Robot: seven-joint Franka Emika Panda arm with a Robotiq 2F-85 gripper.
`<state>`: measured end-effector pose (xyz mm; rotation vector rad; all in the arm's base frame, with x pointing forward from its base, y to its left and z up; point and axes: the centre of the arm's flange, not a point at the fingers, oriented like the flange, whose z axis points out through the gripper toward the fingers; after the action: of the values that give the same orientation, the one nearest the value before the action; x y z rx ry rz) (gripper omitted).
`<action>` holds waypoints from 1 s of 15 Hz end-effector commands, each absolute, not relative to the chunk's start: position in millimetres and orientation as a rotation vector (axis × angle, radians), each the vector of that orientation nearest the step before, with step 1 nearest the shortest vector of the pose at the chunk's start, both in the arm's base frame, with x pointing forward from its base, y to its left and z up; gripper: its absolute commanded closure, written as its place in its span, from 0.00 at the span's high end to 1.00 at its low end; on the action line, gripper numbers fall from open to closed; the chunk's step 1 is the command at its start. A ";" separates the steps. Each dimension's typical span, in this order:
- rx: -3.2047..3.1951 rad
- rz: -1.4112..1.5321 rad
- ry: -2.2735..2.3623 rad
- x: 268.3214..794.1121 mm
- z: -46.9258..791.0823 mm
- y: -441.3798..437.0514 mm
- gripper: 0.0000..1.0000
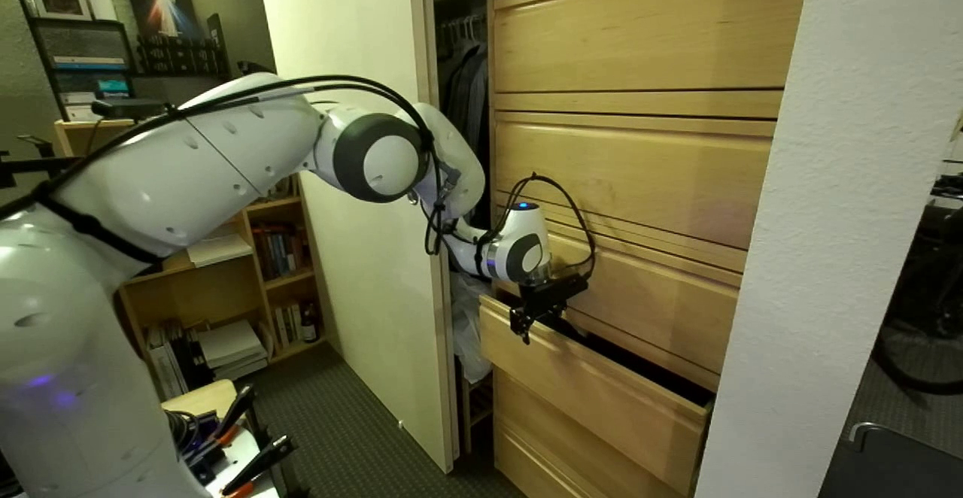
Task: Open the fourth drawer
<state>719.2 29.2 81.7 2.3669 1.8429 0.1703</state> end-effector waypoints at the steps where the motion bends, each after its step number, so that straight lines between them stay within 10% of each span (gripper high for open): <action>1: 2.317 0.204 1.912 731.1 74.0 26.0 1.00; 15: 2.533 0.121 2.033 702.8 71.1 61.2 1.00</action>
<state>711.1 61.3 71.0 2.5012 1.9551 0.1371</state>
